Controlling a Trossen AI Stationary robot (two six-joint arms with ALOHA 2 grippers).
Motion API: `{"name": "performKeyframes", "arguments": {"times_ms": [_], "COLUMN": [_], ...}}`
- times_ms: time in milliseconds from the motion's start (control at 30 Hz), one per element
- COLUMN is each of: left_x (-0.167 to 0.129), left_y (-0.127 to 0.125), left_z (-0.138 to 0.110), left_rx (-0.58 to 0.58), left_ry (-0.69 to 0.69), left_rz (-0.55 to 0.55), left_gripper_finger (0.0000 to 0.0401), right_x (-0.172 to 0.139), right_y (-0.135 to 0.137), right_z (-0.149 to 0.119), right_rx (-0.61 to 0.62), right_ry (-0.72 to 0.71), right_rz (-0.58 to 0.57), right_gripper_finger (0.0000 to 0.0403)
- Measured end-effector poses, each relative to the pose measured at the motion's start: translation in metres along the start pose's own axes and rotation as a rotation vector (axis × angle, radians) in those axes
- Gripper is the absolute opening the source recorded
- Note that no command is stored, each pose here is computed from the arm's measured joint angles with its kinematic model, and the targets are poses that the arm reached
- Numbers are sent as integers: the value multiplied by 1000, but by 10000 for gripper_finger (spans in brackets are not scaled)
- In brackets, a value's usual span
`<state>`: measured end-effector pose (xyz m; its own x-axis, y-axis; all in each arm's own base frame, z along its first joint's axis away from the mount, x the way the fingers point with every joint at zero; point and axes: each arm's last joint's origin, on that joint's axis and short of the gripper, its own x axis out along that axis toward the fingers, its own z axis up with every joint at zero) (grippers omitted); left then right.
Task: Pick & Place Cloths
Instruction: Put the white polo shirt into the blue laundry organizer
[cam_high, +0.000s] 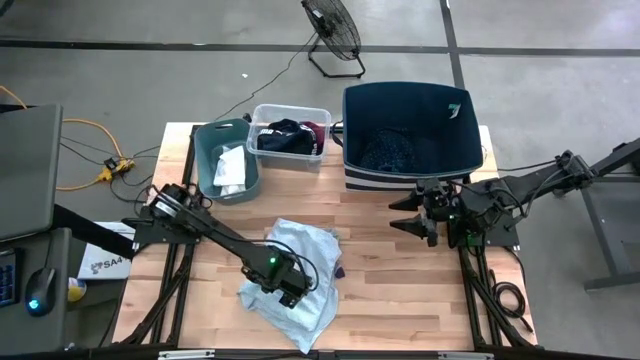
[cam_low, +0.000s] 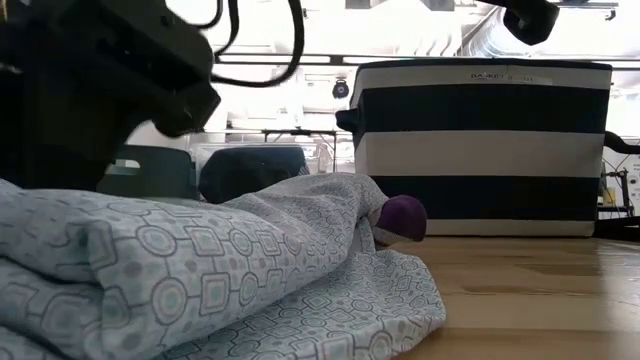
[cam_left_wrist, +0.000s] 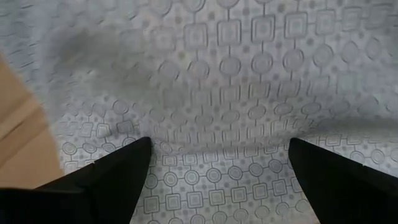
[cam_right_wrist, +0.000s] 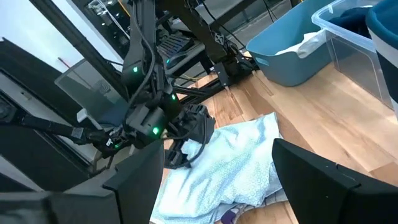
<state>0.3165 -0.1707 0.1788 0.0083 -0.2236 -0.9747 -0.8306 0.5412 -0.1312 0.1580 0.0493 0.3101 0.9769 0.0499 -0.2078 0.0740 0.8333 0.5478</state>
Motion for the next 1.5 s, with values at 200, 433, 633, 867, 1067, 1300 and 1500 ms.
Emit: {"name": "performKeyframes", "arguments": {"times_ms": [200,433,633,867,1067,1300,1500], "left_x": [16,35,41,41,41,41,34], "left_y": [-5,-5,-4,-5,-3,-2,-1], "left_z": [4,8,9,9,9,9,6], "left_rx": [1,-11,-12,-11,5,85,140], "left_ry": [-4,8,14,13,9,36,79], "left_rz": [11,68,89,86,103,104,86], "left_gripper_finger": [374,367,310,220,128,43,43], "right_x": [0,0,0,0,0,0,0], "right_y": [0,0,0,0,0,0,2], "right_z": [0,0,0,0,0,0,-1], "right_rx": [29,36,52,52,47,45,45], "right_ry": [0,1,1,5,6,14,44], "right_rz": [0,-1,0,5,6,16,52], "right_gripper_finger": [289,289,284,276,274,275,273]}}
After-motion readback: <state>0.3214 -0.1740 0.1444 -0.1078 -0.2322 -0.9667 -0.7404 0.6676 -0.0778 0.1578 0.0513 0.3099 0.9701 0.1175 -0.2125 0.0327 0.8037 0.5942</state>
